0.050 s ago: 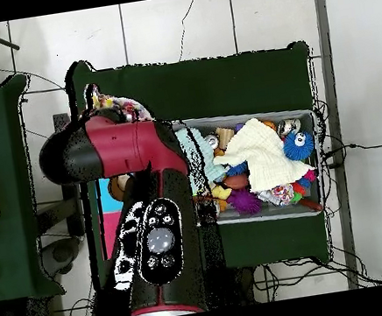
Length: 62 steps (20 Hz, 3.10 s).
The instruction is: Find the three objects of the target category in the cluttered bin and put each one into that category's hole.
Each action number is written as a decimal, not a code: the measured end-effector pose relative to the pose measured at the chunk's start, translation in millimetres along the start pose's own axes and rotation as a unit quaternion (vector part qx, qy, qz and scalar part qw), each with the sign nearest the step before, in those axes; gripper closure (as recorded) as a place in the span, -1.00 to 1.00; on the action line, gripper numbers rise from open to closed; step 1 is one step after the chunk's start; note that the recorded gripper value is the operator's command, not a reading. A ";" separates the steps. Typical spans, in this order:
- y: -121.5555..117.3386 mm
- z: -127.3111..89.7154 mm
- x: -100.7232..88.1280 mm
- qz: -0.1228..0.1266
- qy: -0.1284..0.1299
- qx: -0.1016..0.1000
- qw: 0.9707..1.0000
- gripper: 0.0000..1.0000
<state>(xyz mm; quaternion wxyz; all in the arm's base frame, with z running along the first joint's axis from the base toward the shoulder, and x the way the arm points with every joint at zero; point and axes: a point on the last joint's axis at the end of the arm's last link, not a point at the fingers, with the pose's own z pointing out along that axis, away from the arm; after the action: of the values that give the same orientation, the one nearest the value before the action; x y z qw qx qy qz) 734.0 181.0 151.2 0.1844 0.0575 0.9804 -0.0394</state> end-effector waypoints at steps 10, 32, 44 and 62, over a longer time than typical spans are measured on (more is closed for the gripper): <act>-18.7 27.3 15.9 0.010 0.041 0.010 0.999 1.00; 2.5 55.2 16.0 0.039 0.069 -0.060 0.995 1.00; 20.2 53.1 18.6 0.039 0.082 -0.084 0.992 1.00; 20.6 45.2 36.7 0.032 0.157 -0.082 0.984 1.00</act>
<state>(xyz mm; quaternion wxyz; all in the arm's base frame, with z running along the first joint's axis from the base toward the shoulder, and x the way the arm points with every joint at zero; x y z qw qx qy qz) 718.8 200.6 94.7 0.0339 0.0788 0.9947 0.0564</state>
